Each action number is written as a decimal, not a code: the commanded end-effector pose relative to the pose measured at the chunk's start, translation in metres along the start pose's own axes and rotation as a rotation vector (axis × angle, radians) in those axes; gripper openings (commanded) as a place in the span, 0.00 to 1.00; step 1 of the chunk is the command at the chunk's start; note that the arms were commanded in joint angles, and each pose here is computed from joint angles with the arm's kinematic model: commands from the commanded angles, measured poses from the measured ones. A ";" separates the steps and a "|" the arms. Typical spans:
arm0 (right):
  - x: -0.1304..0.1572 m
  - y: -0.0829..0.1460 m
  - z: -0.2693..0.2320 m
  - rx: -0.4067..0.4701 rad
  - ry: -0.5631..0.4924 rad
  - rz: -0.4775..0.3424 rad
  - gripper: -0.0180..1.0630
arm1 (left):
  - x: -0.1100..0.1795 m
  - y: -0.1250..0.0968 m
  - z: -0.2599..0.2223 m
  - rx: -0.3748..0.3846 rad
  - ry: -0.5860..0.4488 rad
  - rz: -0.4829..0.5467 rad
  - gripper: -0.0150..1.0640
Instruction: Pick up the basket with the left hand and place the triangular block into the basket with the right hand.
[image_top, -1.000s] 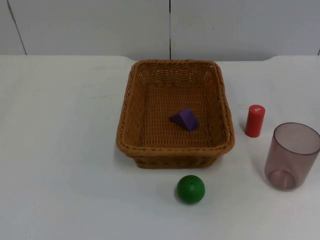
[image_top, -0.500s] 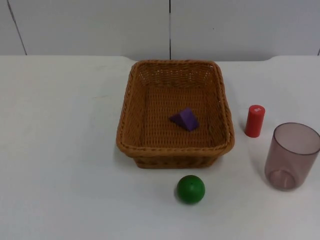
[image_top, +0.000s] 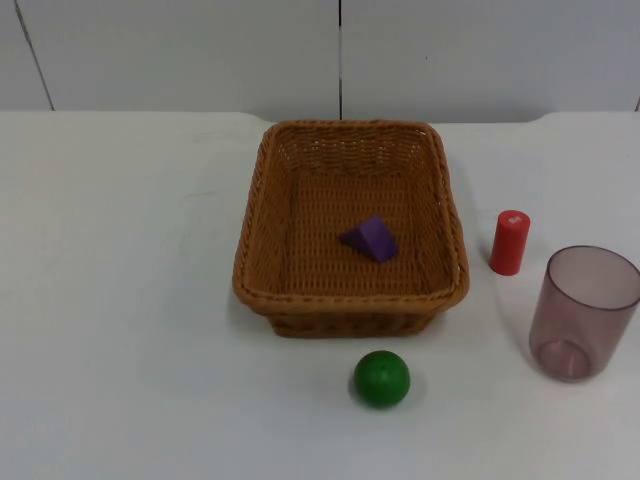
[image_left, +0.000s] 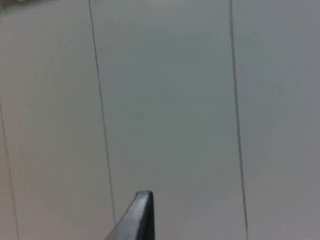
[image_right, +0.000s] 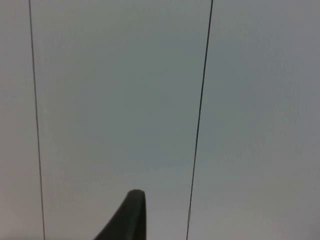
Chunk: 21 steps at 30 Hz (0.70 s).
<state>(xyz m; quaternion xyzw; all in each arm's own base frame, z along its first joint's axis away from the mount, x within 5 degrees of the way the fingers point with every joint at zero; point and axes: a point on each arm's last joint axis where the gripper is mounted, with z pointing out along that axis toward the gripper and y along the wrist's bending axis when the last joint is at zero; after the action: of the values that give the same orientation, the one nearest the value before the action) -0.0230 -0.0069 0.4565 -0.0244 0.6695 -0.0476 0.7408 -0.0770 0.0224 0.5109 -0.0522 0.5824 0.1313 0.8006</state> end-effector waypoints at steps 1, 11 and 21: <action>0.000 0.000 -0.010 0.000 -0.023 -0.001 0.99 | -0.002 -0.003 -0.011 0.048 -0.044 0.020 0.99; 0.011 0.001 -0.079 -0.015 -0.196 -0.036 0.99 | 0.022 -0.017 -0.044 0.257 0.014 -0.058 0.99; 0.033 0.009 -0.096 -0.108 -0.049 -0.077 0.99 | 0.070 -0.022 -0.073 0.309 0.097 -0.062 0.99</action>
<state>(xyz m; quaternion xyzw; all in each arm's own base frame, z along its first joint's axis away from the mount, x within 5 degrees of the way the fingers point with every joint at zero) -0.1141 -0.0036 0.4148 -0.0680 0.6451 -0.0431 0.7598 -0.1247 -0.0035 0.4283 0.0406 0.5990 0.0219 0.7994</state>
